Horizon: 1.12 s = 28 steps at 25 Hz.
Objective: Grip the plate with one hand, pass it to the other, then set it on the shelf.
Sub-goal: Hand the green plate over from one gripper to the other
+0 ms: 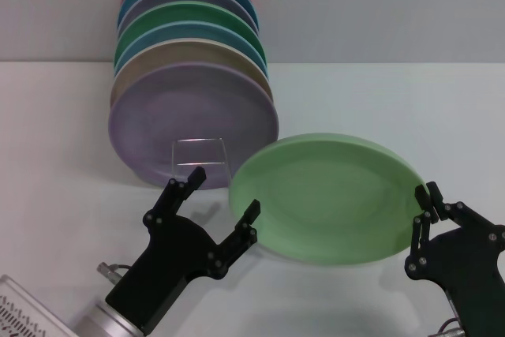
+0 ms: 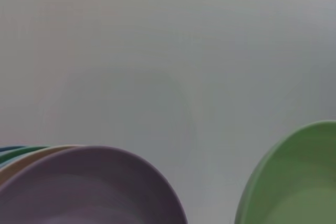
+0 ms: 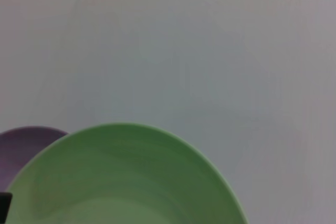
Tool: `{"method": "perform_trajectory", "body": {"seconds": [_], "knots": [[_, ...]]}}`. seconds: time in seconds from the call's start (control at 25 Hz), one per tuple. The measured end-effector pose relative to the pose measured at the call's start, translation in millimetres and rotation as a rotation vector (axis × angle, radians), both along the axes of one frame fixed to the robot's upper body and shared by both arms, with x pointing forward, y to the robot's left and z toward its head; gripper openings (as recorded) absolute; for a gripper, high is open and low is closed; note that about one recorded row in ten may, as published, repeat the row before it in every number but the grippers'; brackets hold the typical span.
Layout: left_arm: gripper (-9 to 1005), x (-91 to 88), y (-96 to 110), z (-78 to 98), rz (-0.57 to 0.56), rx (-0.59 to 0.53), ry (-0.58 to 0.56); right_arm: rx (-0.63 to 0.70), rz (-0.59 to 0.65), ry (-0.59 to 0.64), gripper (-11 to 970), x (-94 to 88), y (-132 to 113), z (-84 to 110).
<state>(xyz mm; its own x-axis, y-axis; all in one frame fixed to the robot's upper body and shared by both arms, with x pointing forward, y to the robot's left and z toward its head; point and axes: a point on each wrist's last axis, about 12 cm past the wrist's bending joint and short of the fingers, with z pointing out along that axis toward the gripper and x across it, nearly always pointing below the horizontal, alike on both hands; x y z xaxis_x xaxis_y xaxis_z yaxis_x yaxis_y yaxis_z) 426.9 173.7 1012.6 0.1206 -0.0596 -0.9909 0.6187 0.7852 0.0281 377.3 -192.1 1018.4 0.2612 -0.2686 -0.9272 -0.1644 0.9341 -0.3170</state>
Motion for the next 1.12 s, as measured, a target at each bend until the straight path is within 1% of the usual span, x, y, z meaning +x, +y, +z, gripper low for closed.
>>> {"method": "perform_trajectory", "body": {"seconds": [0.24, 0.68, 1.0, 1.12], "knots": [[843, 4.4, -3, 0.1, -0.013, 0.006, 0.008, -0.001, 0.0, 0.0, 18, 0.0, 0, 0.0], [738, 10.1, -5, -0.2, -0.022, 0.022, 0.015, -0.01, 0.017, -0.001, 20, -1.2, 1, -0.9], [661, 13.0, -2, 0.0, -0.001, 0.022, 0.014, -0.009, 0.014, -0.002, 18, -1.1, 1, -0.7], [547, 13.4, -1, -0.1, 0.004, 0.023, 0.015, -0.009, 0.013, -0.002, 18, -1.1, 0, -0.7]]}}
